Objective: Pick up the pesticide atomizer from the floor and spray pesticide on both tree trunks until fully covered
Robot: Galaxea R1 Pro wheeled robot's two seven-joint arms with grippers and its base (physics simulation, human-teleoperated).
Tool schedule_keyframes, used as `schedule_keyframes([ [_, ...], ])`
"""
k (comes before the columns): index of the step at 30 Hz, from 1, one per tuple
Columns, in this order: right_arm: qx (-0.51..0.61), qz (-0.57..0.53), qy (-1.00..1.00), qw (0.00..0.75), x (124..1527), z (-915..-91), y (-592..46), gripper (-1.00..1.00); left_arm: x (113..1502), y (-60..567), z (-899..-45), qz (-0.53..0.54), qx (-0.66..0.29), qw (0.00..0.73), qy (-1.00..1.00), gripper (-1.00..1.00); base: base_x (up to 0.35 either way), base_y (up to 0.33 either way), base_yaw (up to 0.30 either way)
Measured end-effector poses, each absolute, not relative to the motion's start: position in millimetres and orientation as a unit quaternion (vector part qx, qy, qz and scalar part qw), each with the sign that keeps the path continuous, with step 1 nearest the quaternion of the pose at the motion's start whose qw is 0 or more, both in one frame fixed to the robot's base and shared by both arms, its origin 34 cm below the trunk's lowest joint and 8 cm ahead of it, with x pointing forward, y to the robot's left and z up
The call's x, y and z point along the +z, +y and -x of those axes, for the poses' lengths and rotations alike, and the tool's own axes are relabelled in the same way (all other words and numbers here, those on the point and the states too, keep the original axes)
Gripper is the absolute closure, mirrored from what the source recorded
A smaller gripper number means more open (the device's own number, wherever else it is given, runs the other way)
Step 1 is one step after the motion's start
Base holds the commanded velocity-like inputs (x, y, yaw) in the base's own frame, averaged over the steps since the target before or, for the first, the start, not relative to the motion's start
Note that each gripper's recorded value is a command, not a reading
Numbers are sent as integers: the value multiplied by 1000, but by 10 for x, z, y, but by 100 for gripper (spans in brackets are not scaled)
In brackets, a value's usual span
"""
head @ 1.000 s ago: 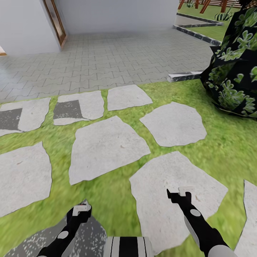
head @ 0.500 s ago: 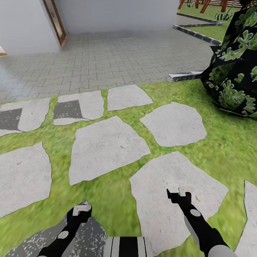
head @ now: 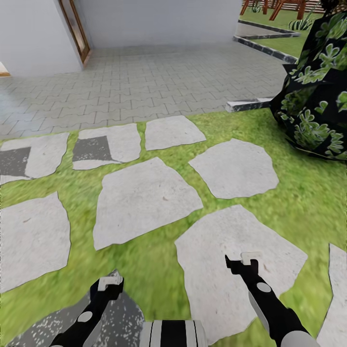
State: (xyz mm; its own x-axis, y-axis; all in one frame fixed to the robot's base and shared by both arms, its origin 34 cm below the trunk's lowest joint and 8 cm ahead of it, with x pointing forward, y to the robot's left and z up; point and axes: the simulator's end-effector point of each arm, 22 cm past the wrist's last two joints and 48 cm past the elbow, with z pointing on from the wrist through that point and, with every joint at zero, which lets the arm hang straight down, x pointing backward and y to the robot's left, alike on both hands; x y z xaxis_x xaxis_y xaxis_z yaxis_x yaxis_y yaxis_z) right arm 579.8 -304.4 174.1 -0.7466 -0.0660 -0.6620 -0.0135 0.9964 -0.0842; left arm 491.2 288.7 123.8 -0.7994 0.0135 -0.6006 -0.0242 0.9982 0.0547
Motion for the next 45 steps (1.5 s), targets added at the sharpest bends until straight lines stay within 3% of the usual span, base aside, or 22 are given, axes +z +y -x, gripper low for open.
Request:
schedule_keyframes([
  [29,-37,22,934,354,1735,-5787,-3046,-100,1247,2877,-4933,4,29,319,947,-100,2,0,0],
  [30,-37,22,934,354,1735,-5787,-3046,-100,1248,2877,-4934,4,29,319,947,100,0,0,0],
  [45,-38,22,934,354,1735,-5787,-3046,-100,1254,2887,-4944,5,30,320,947,100,0,0,0],
])
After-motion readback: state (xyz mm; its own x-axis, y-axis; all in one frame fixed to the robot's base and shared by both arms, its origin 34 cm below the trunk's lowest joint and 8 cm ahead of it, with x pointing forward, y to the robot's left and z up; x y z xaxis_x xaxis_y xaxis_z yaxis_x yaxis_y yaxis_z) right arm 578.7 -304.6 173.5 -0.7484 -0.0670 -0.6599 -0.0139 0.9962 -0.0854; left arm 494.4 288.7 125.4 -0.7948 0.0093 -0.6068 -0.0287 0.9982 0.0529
